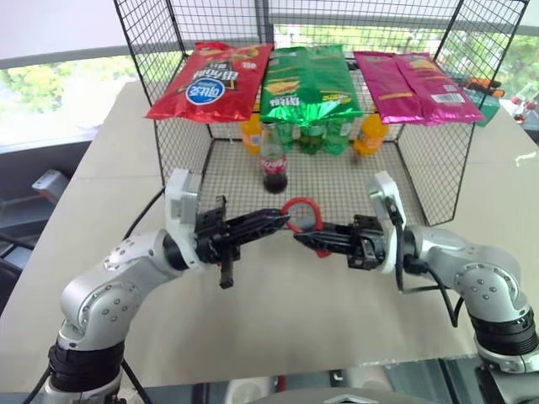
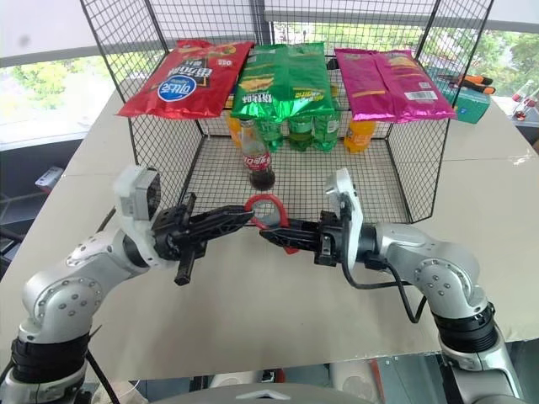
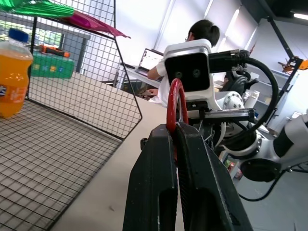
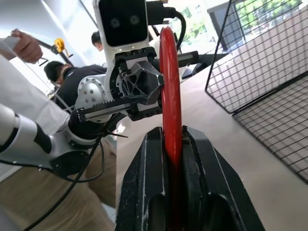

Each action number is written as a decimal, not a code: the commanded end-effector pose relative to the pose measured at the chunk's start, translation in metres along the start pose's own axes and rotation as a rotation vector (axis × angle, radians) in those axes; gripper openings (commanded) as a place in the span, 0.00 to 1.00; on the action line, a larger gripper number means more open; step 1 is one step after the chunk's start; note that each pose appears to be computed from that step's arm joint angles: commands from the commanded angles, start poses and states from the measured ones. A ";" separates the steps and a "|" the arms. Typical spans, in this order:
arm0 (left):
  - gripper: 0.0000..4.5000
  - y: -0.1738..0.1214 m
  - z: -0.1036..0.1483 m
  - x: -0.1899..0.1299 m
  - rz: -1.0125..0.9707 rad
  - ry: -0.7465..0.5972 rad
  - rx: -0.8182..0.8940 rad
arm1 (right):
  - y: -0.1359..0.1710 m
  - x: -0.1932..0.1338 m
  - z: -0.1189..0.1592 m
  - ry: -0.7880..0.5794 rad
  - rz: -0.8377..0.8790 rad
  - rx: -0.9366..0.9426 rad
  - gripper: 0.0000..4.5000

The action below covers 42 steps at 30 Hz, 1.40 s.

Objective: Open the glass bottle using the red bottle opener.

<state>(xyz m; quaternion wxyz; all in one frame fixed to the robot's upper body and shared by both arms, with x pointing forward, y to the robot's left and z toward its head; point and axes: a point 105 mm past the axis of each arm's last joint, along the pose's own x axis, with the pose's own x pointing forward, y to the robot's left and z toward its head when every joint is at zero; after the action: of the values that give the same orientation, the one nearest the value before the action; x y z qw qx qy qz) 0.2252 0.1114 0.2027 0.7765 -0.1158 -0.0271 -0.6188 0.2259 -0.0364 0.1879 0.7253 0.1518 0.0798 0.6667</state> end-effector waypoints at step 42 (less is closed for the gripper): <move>0.98 0.058 -0.004 0.002 0.575 -0.148 0.205 | 0.006 -0.043 0.005 -0.165 -0.321 0.016 0.00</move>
<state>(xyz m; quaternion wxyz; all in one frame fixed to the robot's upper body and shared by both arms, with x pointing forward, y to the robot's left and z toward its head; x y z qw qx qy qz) 0.2829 0.1232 0.1824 0.9272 -0.0871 -0.0940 -0.3520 0.2237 -0.0819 0.1781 0.8273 0.2057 0.0766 0.5172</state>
